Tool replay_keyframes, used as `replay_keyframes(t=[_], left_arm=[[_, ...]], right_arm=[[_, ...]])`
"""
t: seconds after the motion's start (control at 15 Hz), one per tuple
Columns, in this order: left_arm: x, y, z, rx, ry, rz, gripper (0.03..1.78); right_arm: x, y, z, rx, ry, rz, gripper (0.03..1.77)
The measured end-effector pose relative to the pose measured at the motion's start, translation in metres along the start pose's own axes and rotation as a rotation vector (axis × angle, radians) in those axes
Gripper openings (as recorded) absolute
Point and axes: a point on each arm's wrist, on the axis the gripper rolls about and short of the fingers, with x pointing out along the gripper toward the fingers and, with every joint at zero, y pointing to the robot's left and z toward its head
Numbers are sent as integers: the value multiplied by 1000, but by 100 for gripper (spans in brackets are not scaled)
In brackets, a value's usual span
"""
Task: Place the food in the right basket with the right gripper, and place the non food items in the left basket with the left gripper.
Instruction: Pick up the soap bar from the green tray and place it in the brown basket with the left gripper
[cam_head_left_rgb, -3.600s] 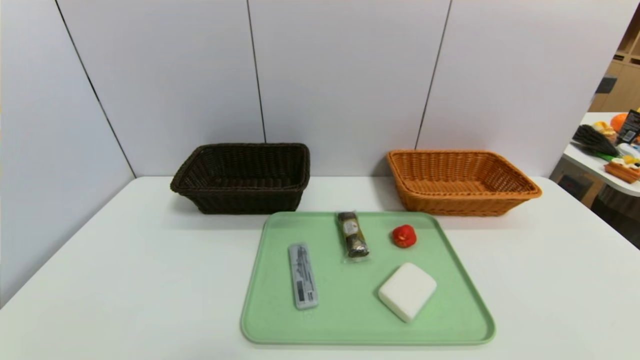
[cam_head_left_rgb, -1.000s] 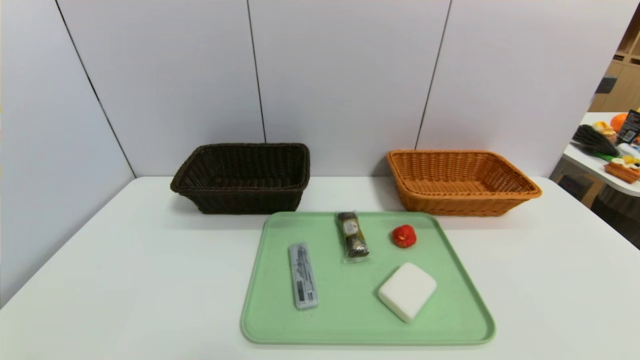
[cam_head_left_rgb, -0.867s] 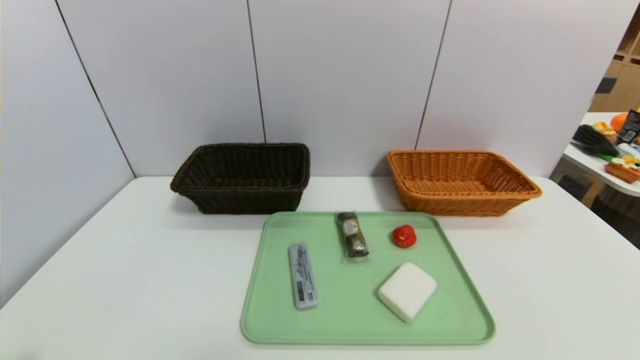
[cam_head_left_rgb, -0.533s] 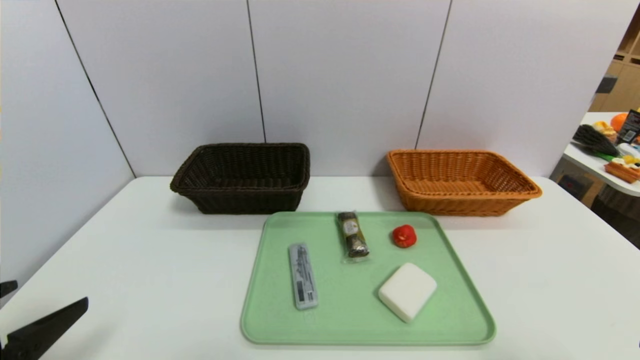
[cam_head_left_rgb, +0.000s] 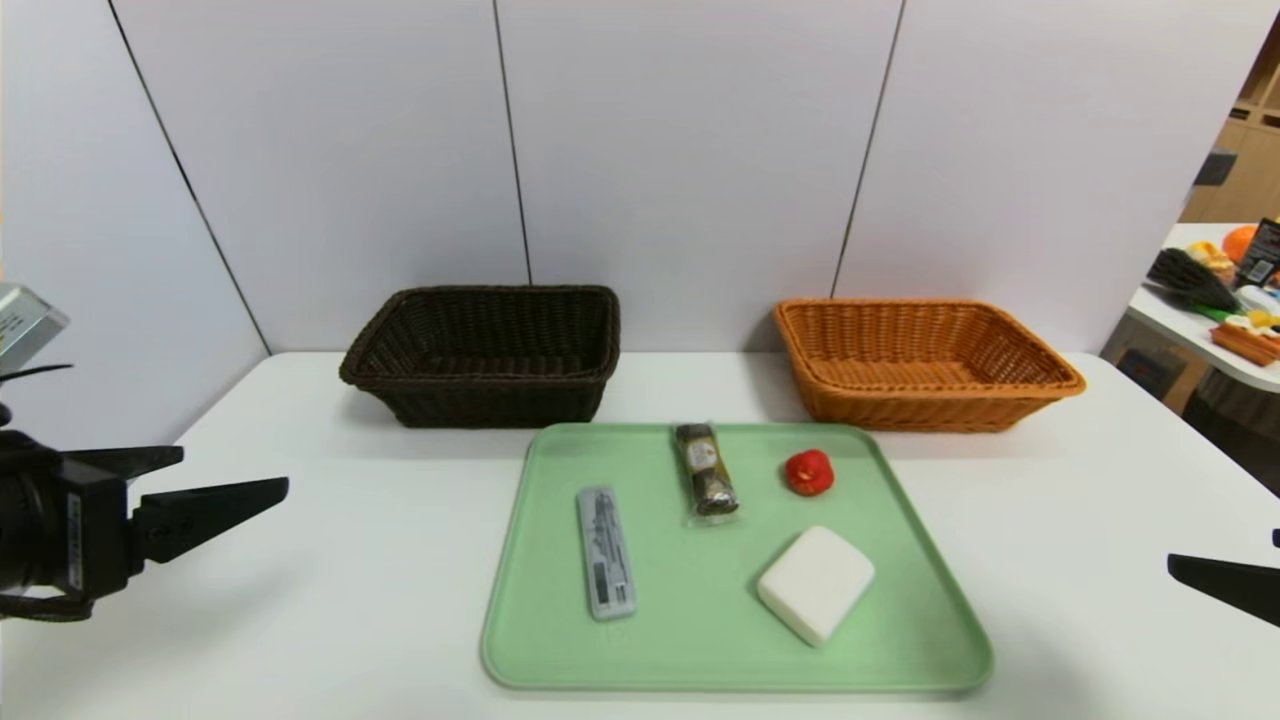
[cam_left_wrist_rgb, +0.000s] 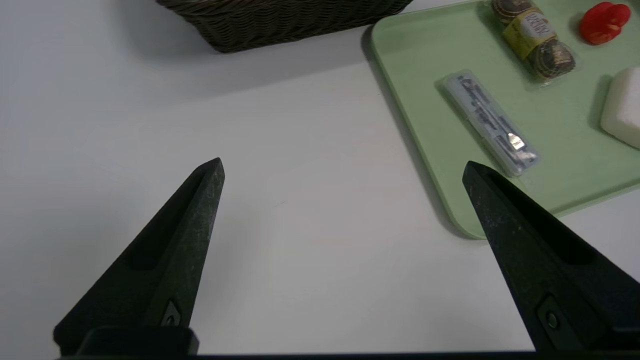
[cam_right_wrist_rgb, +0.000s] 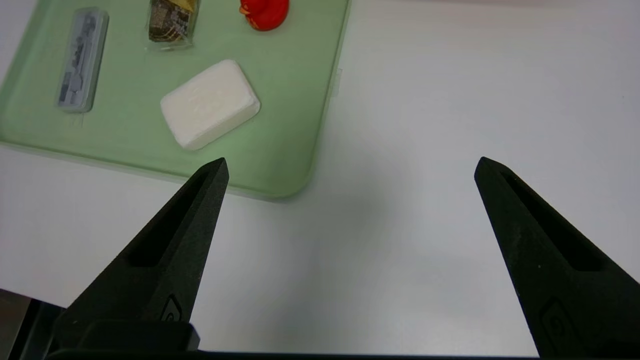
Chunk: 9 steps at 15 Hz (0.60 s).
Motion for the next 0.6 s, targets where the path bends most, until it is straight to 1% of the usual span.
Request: replay_keyframes(t=[0.13, 0.33, 0.4, 0.6], left_arm=[[14, -8, 9, 3, 23, -79, 169], [35, -34, 18, 8, 71, -233, 169], [44, -41, 22, 14, 83, -268, 169], [72, -68, 30, 65, 101, -374, 169]], right_arm=[[10, -2, 11, 7, 26, 3, 170], [25, -2, 18, 2, 79, 24, 170], [30, -1, 18, -4, 97, 32, 170], [40, -1, 18, -2, 142, 42, 170]])
